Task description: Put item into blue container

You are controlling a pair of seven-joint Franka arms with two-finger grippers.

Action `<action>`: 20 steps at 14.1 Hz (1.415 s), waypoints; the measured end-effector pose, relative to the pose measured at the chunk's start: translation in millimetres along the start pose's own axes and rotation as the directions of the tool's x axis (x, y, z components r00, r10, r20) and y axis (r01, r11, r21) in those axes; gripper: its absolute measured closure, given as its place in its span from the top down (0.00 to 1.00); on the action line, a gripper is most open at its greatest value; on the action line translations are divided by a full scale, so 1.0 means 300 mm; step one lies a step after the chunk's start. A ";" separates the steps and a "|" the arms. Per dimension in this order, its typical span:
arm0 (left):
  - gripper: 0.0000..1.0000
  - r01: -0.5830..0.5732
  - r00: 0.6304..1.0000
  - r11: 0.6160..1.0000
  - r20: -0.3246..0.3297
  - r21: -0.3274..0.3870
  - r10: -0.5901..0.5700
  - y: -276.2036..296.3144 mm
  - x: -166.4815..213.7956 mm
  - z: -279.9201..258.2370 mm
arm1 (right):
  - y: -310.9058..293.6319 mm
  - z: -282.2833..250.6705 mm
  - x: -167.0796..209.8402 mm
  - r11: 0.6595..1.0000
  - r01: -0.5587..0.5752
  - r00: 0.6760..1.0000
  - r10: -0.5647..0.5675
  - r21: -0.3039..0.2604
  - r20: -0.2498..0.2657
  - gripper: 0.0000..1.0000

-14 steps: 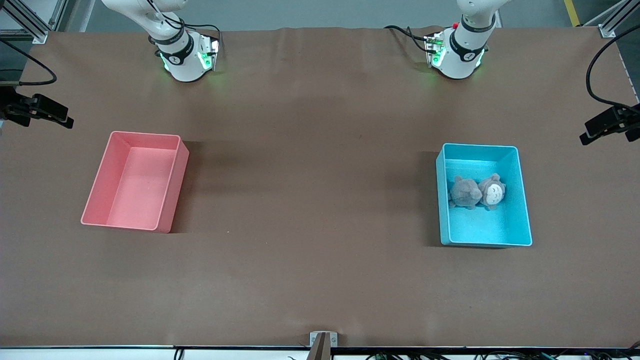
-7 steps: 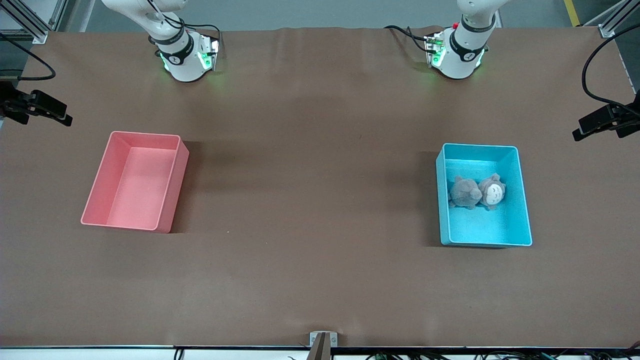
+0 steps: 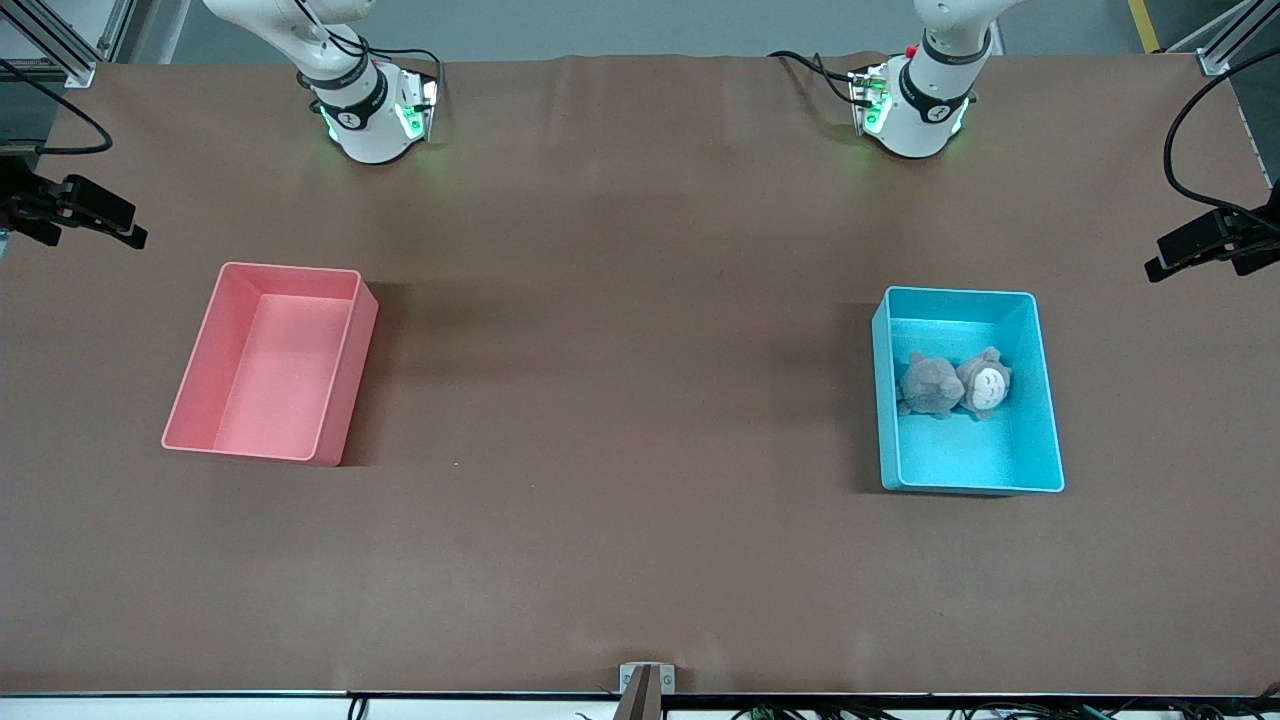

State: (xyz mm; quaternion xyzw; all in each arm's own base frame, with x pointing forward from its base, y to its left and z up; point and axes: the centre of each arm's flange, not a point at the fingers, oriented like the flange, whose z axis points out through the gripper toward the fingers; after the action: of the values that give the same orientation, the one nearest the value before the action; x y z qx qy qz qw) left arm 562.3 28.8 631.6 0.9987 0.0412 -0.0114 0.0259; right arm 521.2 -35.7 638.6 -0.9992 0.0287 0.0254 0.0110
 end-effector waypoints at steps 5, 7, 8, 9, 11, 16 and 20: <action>1.00 -0.012 1.000 1.000 0.005 0.003 0.012 0.027 0.001 0.007 | 0.000 -0.119 -0.042 0.999 0.042 0.999 -0.042 0.001 -0.024 1.00; 1.00 -0.007 1.000 1.000 0.006 0.009 0.007 0.024 0.004 0.011 | 0.002 -0.130 -0.054 0.999 0.044 0.999 -0.044 0.002 -0.014 1.00; 1.00 -0.004 1.000 1.000 0.007 0.012 0.004 0.023 0.004 0.012 | 0.001 -0.123 -0.054 0.999 0.045 0.999 -0.045 0.002 -0.006 1.00; 1.00 -0.004 1.000 1.000 0.007 0.015 0.004 0.025 0.005 0.012 | 0.000 -0.112 -0.052 0.999 0.045 0.999 -0.045 0.002 0.002 1.00; 1.00 -0.008 1.000 1.000 0.006 0.018 0.008 0.036 0.004 0.012 | 0.000 -0.090 -0.048 0.999 0.045 0.999 -0.045 0.003 0.017 1.00; 1.00 -0.013 1.000 1.000 0.004 0.020 0.013 0.049 0.004 0.009 | -0.001 -0.075 -0.046 0.999 0.045 0.999 -0.045 0.003 0.027 1.00; 1.00 -0.008 1.000 1.000 -0.003 0.022 0.008 0.040 0.002 -0.003 | -0.001 -0.074 -0.047 0.999 0.046 0.998 -0.046 0.004 0.031 1.00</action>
State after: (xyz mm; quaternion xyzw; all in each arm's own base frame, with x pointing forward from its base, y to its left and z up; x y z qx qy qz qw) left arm 564.0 16.9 633.0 0.9991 0.0373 -0.0102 0.0152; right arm 508.2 -35.2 661.6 -0.9991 0.0057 0.0404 0.0135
